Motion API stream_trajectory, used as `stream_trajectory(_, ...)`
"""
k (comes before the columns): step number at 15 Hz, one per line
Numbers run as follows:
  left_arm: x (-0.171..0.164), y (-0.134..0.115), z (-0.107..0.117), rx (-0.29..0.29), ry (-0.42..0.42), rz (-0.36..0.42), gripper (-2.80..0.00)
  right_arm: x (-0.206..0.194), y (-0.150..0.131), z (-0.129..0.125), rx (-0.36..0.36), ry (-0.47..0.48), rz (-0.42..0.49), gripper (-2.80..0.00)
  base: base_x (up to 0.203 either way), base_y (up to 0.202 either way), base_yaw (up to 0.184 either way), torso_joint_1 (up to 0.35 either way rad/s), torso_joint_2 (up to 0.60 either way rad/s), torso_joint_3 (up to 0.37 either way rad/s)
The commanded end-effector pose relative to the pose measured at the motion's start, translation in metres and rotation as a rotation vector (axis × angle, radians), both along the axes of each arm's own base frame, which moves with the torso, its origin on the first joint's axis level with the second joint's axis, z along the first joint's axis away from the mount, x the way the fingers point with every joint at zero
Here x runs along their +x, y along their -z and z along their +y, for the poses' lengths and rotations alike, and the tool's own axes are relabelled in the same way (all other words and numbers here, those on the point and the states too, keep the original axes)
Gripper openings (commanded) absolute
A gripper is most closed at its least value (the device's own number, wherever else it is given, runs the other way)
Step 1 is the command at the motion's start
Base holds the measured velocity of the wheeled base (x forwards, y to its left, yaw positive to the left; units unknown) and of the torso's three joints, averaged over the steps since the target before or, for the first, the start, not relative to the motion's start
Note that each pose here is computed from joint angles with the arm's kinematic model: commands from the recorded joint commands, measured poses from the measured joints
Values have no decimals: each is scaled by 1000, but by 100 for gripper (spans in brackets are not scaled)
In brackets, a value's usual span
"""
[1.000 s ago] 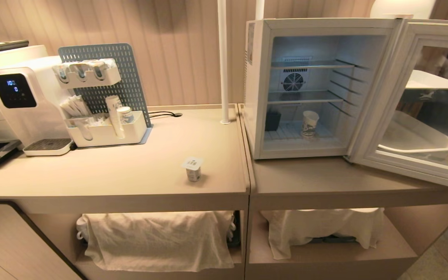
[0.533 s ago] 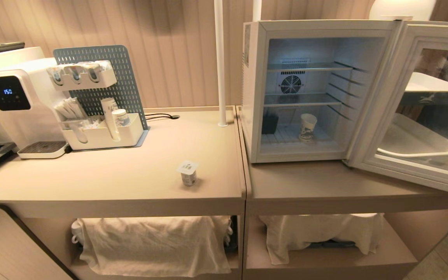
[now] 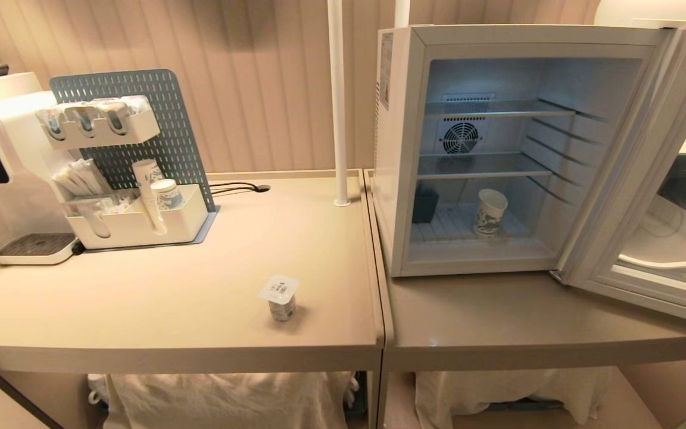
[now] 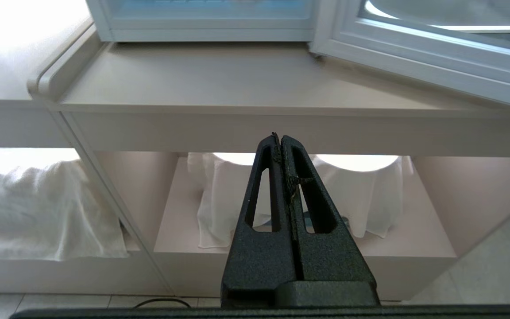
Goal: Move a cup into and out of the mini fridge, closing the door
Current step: Take the paper cup out of the freezer
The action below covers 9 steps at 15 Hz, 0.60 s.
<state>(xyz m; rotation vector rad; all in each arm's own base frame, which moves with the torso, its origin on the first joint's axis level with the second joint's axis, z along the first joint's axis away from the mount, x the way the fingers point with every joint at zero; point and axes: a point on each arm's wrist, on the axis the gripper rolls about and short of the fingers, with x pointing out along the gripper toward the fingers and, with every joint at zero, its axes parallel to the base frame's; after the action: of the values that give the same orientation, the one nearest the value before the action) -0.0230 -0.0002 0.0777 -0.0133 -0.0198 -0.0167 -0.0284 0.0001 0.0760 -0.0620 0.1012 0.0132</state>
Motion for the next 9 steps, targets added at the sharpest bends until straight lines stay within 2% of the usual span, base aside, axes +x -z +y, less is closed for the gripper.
stream_trajectory(1, 0, 0, 0, 0, 0, -2, -280, -3, -13, 0, -2, 0, -41, -280, 0, 0, 0, 0, 0, 0)
stream_trajectory(2, 0, 0, 0, 0, 0, -2, -280, -8, -35, 0, 2, 0, -82, -280, 0, 0, 0, 0, 0, 0)
stream_trajectory(4, 0, 0, 0, -2, 0, -3, -280, -3, -80, 0, 37, 0, -65, -280, 0, 0, 0, 0, 0, 0)
stream_trajectory(5, 0, 0, 0, -2, 0, -2, -280, 12, -103, 0, 57, 1, -2, -280, 0, 0, 0, 0, 0, 0)
stream_trajectory(7, 0, 0, 0, -2, 0, 0, -280, 62, -135, 1, 89, -5, 186, -280, 0, 0, 0, 0, 0, 0)
stream_trajectory(9, 0, 0, 0, -2, 0, 0, -280, 122, -142, 2, 112, -39, 393, -280, 0, 0, 0, 0, 0, 0)
